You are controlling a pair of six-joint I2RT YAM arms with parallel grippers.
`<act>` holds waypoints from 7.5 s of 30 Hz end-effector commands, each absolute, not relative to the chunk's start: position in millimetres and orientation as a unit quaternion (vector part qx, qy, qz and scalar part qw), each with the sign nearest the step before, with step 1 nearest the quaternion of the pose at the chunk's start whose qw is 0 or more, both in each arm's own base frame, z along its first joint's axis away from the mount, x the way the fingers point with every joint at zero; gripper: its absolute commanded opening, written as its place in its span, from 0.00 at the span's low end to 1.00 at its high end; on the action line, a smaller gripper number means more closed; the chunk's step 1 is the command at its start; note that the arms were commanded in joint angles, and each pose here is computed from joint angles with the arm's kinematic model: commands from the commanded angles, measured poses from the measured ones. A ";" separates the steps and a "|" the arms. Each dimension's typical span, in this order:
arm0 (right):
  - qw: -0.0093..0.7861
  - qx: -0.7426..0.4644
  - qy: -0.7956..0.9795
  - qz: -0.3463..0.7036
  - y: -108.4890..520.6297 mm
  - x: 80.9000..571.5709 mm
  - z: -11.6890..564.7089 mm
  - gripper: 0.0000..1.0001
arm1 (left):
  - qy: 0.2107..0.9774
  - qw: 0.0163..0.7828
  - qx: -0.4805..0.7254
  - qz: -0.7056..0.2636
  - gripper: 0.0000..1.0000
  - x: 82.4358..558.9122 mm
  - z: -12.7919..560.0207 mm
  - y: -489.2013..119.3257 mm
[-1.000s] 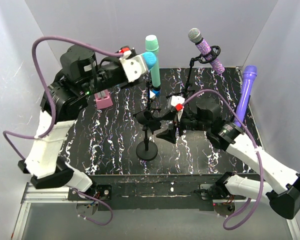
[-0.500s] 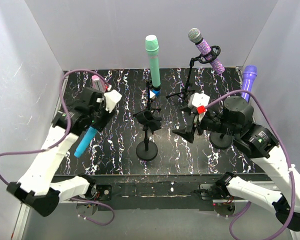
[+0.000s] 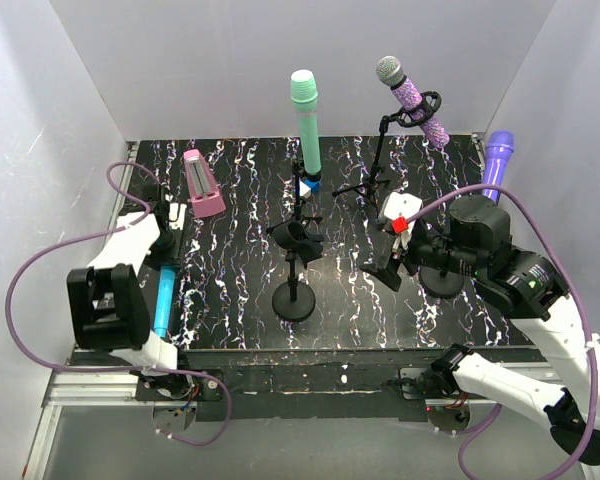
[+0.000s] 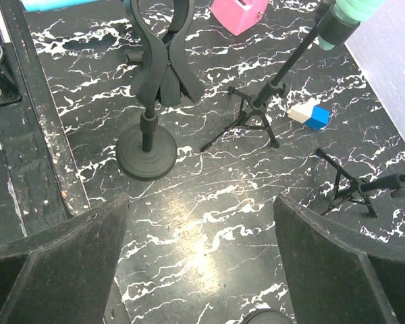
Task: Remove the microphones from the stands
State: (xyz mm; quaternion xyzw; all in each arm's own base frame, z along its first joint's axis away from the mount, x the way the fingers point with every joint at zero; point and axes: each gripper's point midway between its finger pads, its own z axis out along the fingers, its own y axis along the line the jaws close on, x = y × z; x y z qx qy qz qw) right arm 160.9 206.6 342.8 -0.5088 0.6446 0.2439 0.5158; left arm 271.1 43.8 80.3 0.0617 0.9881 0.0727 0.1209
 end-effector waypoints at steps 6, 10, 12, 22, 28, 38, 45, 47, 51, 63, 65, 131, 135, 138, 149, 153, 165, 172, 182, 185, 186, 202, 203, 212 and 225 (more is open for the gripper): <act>0.542 -0.508 0.630 0.226 200.4 165.3 359.2 0.93 | 0.986 0.140 0.068 0.058 0.00 299.8 39.7 47.9; 0.540 -0.509 0.631 0.227 202.1 166.7 356.1 0.94 | 0.989 0.112 0.080 0.048 0.05 287.9 25.0 44.7; 0.538 -0.510 0.632 0.227 203.0 167.3 354.5 0.94 | 0.991 0.100 0.078 0.042 0.34 281.5 20.8 43.4; 0.538 -0.511 0.631 0.225 201.5 166.5 355.4 0.94 | 0.987 0.145 0.029 0.063 0.98 281.2 72.3 46.5; 0.537 -0.512 0.632 0.223 199.6 165.0 354.8 0.95 | 0.992 0.115 0.023 0.057 0.98 254.0 133.3 43.2; 0.525 -0.523 0.627 0.240 207.7 163.3 351.4 0.95 | 0.972 0.178 0.135 -0.068 0.98 235.7 198.5 -5.7; 0.513 -0.529 0.623 0.262 220.2 164.4 358.8 0.95 | 0.918 0.345 0.169 -0.095 0.98 259.0 259.2 -28.5; 0.513 -0.533 0.618 0.268 224.0 164.5 363.7 0.95 | 0.928 0.314 0.168 -0.109 0.98 255.6 254.0 -32.2; 0.504 -0.551 0.596 0.295 238.1 162.5 373.2 0.94 | 0.921 0.318 0.163 -0.152 0.98 253.9 252.0 -47.6; 0.392 -0.600 0.583 0.382 291.8 167.7 368.5 0.91 | 0.726 0.482 0.318 -0.374 0.98 231.4 313.7 -142.4; 0.382 -0.606 0.582 0.385 301.2 170.2 368.6 0.91 | 0.707 0.482 0.345 -0.386 0.97 221.2 307.7 -154.7; 0.317 -0.562 0.660 0.385 266.5 181.9 284.3 0.04 | 0.614 0.440 0.465 -0.461 0.44 210.5 170.6 -294.8; 0.296 -0.568 0.664 0.387 266.1 179.0 272.5 0.04 | 0.573 0.412 0.508 -0.493 0.25 213.6 170.4 -299.6; 0.290 -0.558 0.679 0.380 264.6 181.9 267.2 0.04 | 0.554 0.423 0.528 -0.484 0.00 218.5 170.8 -300.5; 0.184 -0.386 0.816 0.389 264.2 192.4 277.6 0.01 | 0.763 0.572 0.246 -0.173 0.00 293.0 174.2 -237.3; 0.145 -0.409 0.800 0.415 270.1 184.8 278.6 0.01 | 0.799 0.506 0.247 -0.209 0.00 281.8 154.9 -239.6; 0.293 -0.578 0.655 0.389 260.2 175.0 279.3 0.01 | 0.608 0.416 0.554 -0.389 0.62 202.5 175.3 -283.3; 0.286 -0.605 0.642 0.375 254.7 164.6 274.4 0.01 | 0.571 0.384 0.575 -0.442 0.18 203.3 162.9 -306.0; 0.254 -0.371 0.802 0.393 246.9 186.9 289.5 0.01 | 0.778 0.567 0.231 -0.141 0.00 300.0 187.7 -242.1; 0.148 -0.325 0.830 0.429 251.1 175.0 279.2 0.01 | 0.839 0.486 0.187 -0.156 0.00 286.9 163.8 -244.8; 0.128 -0.326 0.830 0.435 252.4 172.0 276.1 0.01 | 0.842 0.472 0.193 -0.177 0.00 280.0 160.6 -250.6; 0.363 -0.572 0.630 0.380 249.6 187.5 271.1 0.01 | 0.616 0.364 0.585 -0.382 0.61 200.1 159.3 -269.7; 0.363 -0.576 0.627 0.379 250.0 187.8 269.4 0.01 | 0.604 0.364 0.588 -0.396 0.59 198.8 162.5 -274.5; 0.365 -0.585 0.624 0.369 250.3 189.0 265.7 0.01 | 0.575 0.365 0.590 -0.433 0.13 213.4 158.6 -298.3; 0.217 -0.312 0.846 0.374 248.5 198.9 302.0 0.01 | 0.769 0.554 0.269 -0.175 0.00 298.7 195.4 -269.9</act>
